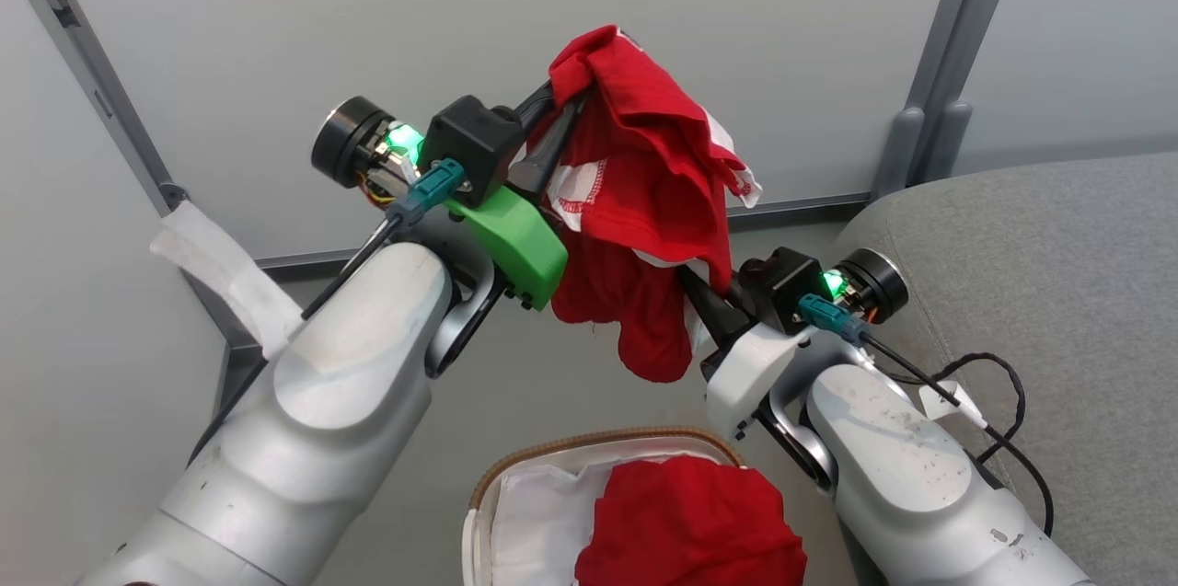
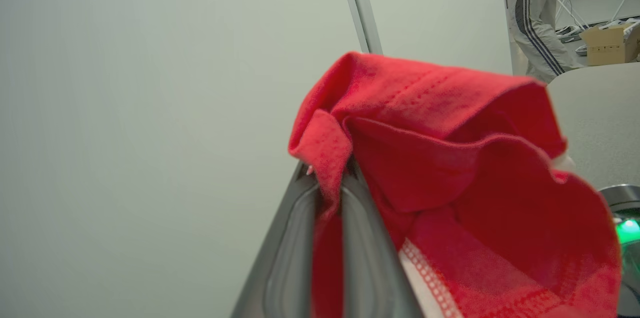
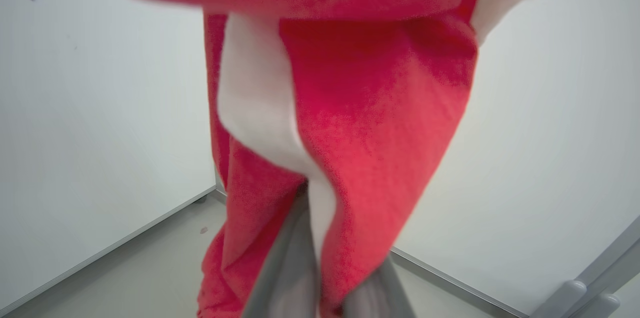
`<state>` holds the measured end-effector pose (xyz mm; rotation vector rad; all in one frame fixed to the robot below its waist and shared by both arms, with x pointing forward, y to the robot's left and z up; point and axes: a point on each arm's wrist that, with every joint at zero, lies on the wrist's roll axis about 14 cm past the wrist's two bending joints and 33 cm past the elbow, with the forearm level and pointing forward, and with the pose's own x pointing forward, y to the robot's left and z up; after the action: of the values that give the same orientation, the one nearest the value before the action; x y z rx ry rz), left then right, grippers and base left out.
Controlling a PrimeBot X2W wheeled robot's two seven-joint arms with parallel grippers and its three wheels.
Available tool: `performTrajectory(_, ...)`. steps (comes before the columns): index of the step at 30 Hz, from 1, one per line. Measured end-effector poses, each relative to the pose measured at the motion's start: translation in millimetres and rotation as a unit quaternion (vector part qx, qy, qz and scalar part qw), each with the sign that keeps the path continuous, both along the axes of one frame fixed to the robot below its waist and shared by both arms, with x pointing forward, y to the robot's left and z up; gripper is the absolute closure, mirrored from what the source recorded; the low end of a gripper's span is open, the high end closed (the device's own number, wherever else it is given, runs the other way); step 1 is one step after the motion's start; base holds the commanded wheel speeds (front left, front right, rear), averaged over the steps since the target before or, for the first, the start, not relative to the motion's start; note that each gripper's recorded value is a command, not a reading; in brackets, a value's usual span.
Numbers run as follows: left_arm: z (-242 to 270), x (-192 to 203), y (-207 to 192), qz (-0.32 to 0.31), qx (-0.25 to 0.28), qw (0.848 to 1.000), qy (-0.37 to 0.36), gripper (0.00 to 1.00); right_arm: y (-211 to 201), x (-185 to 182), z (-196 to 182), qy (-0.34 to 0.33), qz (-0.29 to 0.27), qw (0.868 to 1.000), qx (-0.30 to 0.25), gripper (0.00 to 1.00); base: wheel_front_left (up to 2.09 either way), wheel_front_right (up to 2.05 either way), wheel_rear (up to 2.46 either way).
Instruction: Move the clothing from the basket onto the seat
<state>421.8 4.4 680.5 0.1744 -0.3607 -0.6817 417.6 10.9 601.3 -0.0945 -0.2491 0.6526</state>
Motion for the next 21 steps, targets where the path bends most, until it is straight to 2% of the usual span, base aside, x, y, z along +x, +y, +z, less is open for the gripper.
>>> performTrajectory(4, -17.3, 8.3, 13.2, 0.021, -0.007, 0.999, 0.023, 1.00, -8.8, 2.5, 0.2, 0.000, -0.013, 1.000, 0.003, 1.00, 0.00, 0.00, 0.00)
performTrajectory(6, -24.1, 10.7, 17.6, 0.030, -0.015, 0.999, 0.031, 0.90, -14.0, 4.4, 0.7, -0.001, -0.021, 1.000, 0.004, 1.00, 0.00, 0.00, 0.00)
performTrajectory(7, -28.4, 11.3, 19.2, 0.032, -0.018, 0.999, 0.036, 0.66, -16.9, 5.5, 0.6, -0.001, -0.026, 1.000, 0.005, 1.00, 0.00, 0.00, 0.00)
performTrajectory(8, -33.8, 11.9, 21.1, 0.036, -0.023, 0.998, 0.043, 0.54, -19.8, 6.6, 0.5, -0.001, -0.031, 1.000, 0.005, 1.00, 0.00, 0.00, 0.00)
performTrajectory(9, -40.3, 12.0, 22.8, 0.039, -0.025, 0.998, 0.050, 0.03, -23.0, 8.0, 0.8, -0.002, -0.036, 0.999, 0.005, 1.00, 0.00, 0.00, 0.00)
performTrajectory(10, -46.0, 11.8, 24.1, 0.042, -0.028, 0.997, 0.057, 0.00, -25.0, 8.8, 1.0, -0.003, -0.039, 0.999, 0.006, 1.00, 0.00, 0.00, 0.00)
performTrajectory(21, -126.0, -2.5, 37.7, 0.079, -0.065, 0.982, 0.161, 0.00, -51.8, 18.0, 2.1, -0.012, -0.082, 0.997, -0.001, 1.00, 0.00, 0.00, 0.00)
